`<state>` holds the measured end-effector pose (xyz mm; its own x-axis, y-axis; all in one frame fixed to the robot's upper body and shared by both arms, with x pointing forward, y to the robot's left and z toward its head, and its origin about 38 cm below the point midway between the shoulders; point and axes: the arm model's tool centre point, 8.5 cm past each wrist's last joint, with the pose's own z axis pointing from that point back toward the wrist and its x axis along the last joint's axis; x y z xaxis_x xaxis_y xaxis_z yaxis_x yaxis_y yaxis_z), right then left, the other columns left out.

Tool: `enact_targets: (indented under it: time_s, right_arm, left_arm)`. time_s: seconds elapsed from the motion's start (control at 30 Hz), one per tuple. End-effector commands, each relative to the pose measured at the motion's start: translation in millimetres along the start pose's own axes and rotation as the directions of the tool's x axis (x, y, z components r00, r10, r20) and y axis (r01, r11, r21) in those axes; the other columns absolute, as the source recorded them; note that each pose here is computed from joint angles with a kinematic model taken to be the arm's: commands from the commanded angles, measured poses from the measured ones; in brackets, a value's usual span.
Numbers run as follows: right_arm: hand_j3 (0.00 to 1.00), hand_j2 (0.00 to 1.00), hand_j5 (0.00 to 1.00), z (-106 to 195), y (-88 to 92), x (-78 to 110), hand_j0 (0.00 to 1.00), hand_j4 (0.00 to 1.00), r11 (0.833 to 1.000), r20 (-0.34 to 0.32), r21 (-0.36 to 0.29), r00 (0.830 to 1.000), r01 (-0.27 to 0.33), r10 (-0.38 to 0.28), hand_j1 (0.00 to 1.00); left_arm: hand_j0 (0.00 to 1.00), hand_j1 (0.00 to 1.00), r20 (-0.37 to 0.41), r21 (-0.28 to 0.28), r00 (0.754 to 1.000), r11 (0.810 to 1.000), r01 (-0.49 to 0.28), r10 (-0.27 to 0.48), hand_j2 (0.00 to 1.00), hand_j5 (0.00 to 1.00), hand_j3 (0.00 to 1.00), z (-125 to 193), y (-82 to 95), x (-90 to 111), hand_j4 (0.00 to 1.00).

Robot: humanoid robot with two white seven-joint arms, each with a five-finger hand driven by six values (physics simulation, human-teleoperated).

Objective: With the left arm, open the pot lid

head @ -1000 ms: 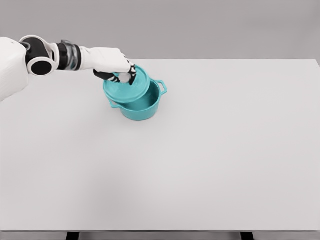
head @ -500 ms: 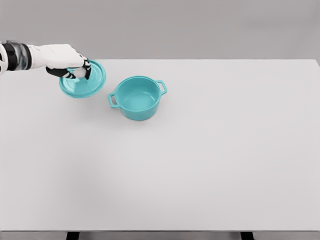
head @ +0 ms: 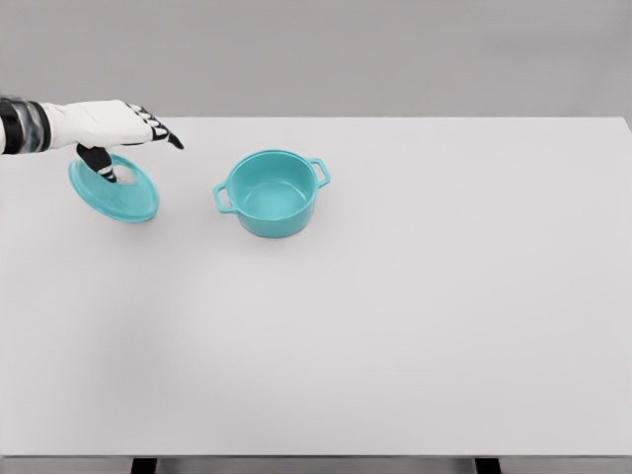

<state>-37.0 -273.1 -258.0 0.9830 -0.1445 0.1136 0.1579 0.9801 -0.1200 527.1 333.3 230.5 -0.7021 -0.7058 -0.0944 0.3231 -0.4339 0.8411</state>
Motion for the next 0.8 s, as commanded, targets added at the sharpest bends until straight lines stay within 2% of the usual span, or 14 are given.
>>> enact_targets:
  time_s: [0.0, 0.13, 0.17, 0.27, 0.37, 0.4, 0.43, 0.53, 0.63, 0.67, 0.7, 0.77]
  right_arm:
    - [1.00, 1.00, 1.00, 0, 0.0, -0.1, 1.00, 1.00, 1.000, 0.000, 0.000, 1.000, 0.001, -0.001, 1.00]
    - [1.00, 1.00, 1.00, 0, 0.0, -0.1, 1.00, 1.00, 1.000, 0.000, 0.000, 1.000, 0.001, -0.001, 1.00]
    - [1.00, 1.00, 1.00, 0, 0.0, 0.4, 1.00, 1.00, 1.000, 0.001, 0.000, 1.000, 0.001, -0.001, 1.00]
    - [1.00, 1.00, 1.00, 0, 0.0, 0.4, 1.00, 1.00, 1.000, 0.001, 0.000, 1.000, 0.001, -0.001, 1.00]
    - [1.00, 1.00, 1.00, 0, 0.0, -0.1, 1.00, 1.00, 1.000, 0.000, 0.000, 1.000, 0.001, -0.001, 1.00]
    - [1.00, 1.00, 1.00, 0, 0.0, -0.1, 1.00, 1.00, 1.000, 0.000, 0.000, 1.000, 0.001, -0.001, 1.00]
    - [1.00, 1.00, 1.00, 0, 0.0, -0.1, 1.00, 1.00, 1.000, 0.000, 0.000, 1.000, 0.001, -0.001, 1.00]
    - [1.00, 1.00, 1.00, 0, 0.0, -0.1, 1.00, 1.00, 1.000, 0.000, 0.000, 1.000, 0.001, -0.001, 1.00]
    - [1.00, 1.00, 1.00, 0, 0.0, -0.1, 1.00, 1.00, 1.000, 0.000, 0.000, 1.000, 0.001, -0.001, 1.00]
    - [1.00, 1.00, 1.00, 0, 0.0, -0.1, 1.00, 1.00, 1.000, 0.000, 0.000, 1.000, 0.001, -0.001, 1.00]
    - [1.00, 1.00, 1.00, 0, 0.0, -0.1, 1.00, 1.00, 1.000, 0.000, 0.000, 1.000, 0.001, -0.001, 1.00]
    - [1.00, 1.00, 1.00, 0, 0.0, -0.1, 1.00, 1.00, 1.000, 0.000, 0.000, 1.000, 0.001, -0.001, 1.00]
  left_arm:
    - [1.00, 1.00, -0.002, 0.006, 1.000, 1.000, -0.005, 0.005, 1.00, 1.00, 1.00, 1, 0.7, -1, 1.00]
    - [1.00, 1.00, -0.002, 0.001, 1.000, 1.000, -0.005, 0.005, 1.00, 1.00, 1.00, 0, -1.5, 0, 1.00]
    - [1.00, 1.00, 0.005, -0.018, 1.000, 1.000, -0.014, 0.014, 1.00, 1.00, 1.00, -3, -12.2, 2, 1.00]
    - [1.00, 1.00, -0.017, -0.062, 0.998, 0.996, 0.058, -0.059, 1.00, 1.00, 1.00, -2, -13.2, 0, 1.00]
    - [1.00, 1.00, -0.023, -0.064, 0.998, 0.996, 0.064, -0.066, 1.00, 1.00, 1.00, -1, -11.7, -2, 1.00]
    - [1.00, 1.00, -0.023, -0.053, 0.998, 0.997, 0.058, -0.059, 1.00, 1.00, 1.00, -1, -10.0, -2, 1.00]
    - [1.00, 1.00, -0.040, -0.020, 0.998, 0.999, 0.041, -0.042, 1.00, 1.00, 1.00, 6, -4.9, -7, 1.00]
    - [1.00, 1.00, -0.106, 0.052, 0.994, 0.999, 0.000, 0.006, 1.00, 1.00, 1.00, 38, 2.8, -30, 1.00]
    - [1.00, 1.00, -0.166, 0.114, 0.981, 0.990, -0.077, 0.096, 1.00, 1.00, 1.00, 74, -12.9, -50, 1.00]
    - [1.00, 1.00, -0.189, 0.125, 0.976, 0.988, -0.087, 0.110, 1.00, 1.00, 1.00, 86, -16.1, -57, 1.00]
    - [1.00, 1.00, -0.197, 0.090, 0.975, 0.992, -0.090, 0.107, 1.00, 1.00, 1.00, 87, -29.0, -57, 1.00]
    - [1.00, 1.00, -0.195, 0.092, 0.975, 0.991, -0.095, 0.111, 1.00, 1.00, 1.00, 88, -30.8, -56, 1.00]
